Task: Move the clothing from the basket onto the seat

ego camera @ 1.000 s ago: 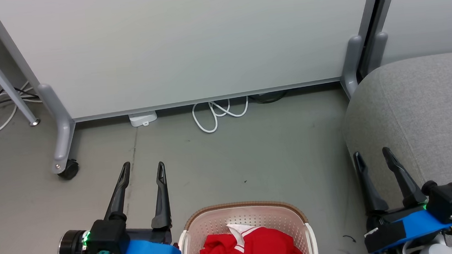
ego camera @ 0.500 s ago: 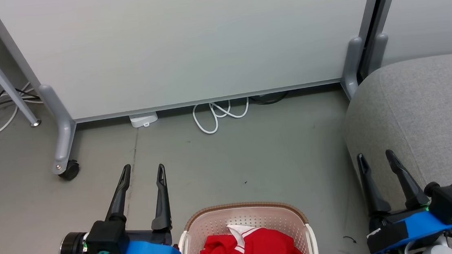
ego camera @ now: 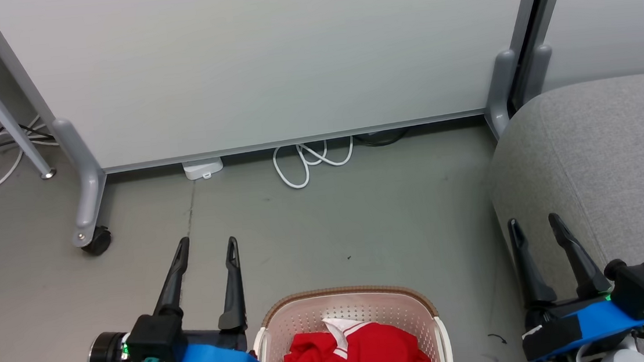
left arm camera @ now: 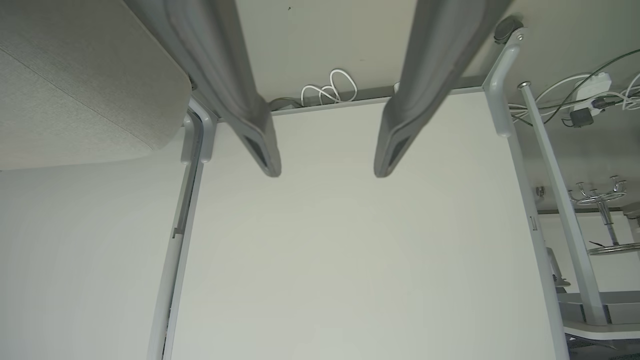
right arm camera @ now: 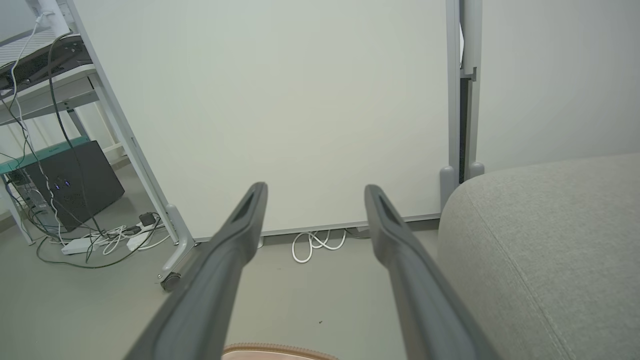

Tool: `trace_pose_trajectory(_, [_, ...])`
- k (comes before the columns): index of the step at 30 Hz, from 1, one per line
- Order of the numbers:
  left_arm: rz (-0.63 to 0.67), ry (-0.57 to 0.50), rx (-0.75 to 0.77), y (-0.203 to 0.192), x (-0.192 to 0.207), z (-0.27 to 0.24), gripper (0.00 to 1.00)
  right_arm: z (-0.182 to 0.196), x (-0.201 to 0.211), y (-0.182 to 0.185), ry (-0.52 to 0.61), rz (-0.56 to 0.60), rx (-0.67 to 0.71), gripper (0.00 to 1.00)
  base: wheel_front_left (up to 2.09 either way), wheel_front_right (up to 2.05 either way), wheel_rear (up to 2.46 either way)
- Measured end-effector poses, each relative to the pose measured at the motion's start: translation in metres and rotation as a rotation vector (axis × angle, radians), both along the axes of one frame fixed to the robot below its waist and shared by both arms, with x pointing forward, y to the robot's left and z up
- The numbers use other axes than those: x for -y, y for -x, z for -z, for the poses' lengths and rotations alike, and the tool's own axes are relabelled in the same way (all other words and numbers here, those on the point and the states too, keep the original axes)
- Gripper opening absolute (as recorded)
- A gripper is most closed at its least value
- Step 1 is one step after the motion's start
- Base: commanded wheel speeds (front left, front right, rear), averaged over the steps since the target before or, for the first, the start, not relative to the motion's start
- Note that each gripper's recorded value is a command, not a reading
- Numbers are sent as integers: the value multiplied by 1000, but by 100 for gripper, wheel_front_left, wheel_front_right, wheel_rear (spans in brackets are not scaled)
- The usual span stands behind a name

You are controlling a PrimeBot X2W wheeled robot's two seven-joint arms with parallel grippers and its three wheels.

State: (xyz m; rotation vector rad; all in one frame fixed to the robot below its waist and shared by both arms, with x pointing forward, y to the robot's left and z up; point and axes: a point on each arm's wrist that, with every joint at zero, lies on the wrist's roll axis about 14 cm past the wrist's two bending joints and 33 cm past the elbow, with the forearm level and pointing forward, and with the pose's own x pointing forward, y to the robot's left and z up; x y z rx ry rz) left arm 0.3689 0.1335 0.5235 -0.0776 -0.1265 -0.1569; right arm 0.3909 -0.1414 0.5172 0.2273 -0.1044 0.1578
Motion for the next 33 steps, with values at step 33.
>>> trace_pose_trajectory(33, [515,-301,-470,-54,98,177,100,48,-4,-84,8,-8,-68,100,0,0,0])
